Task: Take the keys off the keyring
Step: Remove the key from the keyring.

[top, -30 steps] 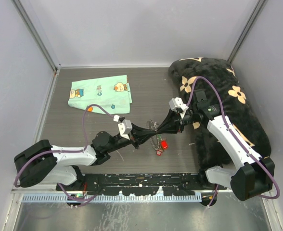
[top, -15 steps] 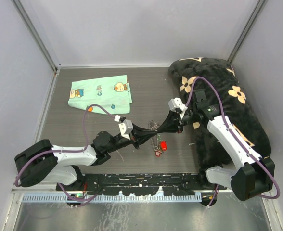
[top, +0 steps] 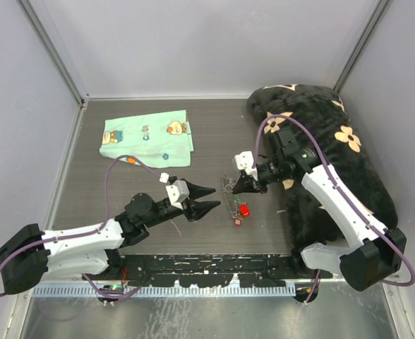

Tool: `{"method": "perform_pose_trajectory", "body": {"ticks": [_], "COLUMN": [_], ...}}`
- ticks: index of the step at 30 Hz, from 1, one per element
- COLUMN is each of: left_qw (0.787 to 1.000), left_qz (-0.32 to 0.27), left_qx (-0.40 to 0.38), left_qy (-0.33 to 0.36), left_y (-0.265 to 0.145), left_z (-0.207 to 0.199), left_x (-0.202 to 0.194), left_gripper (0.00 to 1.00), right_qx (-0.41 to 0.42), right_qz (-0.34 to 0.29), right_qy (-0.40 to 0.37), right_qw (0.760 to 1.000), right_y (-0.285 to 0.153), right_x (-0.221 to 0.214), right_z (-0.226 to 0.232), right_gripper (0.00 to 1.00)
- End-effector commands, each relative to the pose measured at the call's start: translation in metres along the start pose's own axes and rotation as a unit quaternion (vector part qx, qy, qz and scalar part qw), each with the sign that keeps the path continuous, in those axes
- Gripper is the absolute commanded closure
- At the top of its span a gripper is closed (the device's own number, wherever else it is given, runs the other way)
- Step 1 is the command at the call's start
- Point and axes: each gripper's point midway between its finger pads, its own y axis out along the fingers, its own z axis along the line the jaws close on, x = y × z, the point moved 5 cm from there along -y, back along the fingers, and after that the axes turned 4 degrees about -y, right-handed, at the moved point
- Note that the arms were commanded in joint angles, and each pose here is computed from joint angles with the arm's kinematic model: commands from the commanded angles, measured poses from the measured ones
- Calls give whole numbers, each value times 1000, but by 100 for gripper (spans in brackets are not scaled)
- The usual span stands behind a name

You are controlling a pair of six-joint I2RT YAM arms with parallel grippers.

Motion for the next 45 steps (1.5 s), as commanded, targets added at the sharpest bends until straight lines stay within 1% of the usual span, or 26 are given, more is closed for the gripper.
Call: {"method": "perform_pose_trajectory", "body": {"ticks": [1,4,7,13,16,17,19,32,35,40,43,45], "left_qw": [997,997,998,999,999,999,999,1000,1000,1000,1000,1000], "left_qz": [64,64,47,29,28,19,23,12,13,13,12,11], "left_qx": [-5,-11,-16,-31,-24,-22,-13,-2,-3,-4,-7,-8], "left_qy": [34,39,41,26,23,25,23,13,12,12,13,13], "left_y": [-7,-5,2,25,33,35,38,47,49,50,51,51], "left_z": [1,1,1,0,4,5,9,12,12,13,12,12], "left_x": [-9,-8,-6,-12,-17,-14,-23,-24,-24,-26,-25,-24], "left_gripper": [57,58,63,71,74,76,77,79,83,84,90,91], "right_qx": [8,24,32,46,49,51,53,61,62,64,65,65], "right_qz": [80,118,130,123,117,114,112,102,100,100,99,99], "right_qy": [-44,-45,-38,-23,-22,-22,-22,-21,-22,-22,-21,-21], "right_qw": [996,992,990,991,992,992,992,993,993,993,993,993], "right_y": [-2,3,4,10,11,12,12,14,14,14,15,15], "right_x": [3,4,5,1,2,2,1,0,1,0,0,0], "right_z": [-6,-7,-10,-10,-7,-6,-5,0,0,1,1,1], "right_gripper": [99,99,99,99,99,99,99,99,99,99,99,99]}}
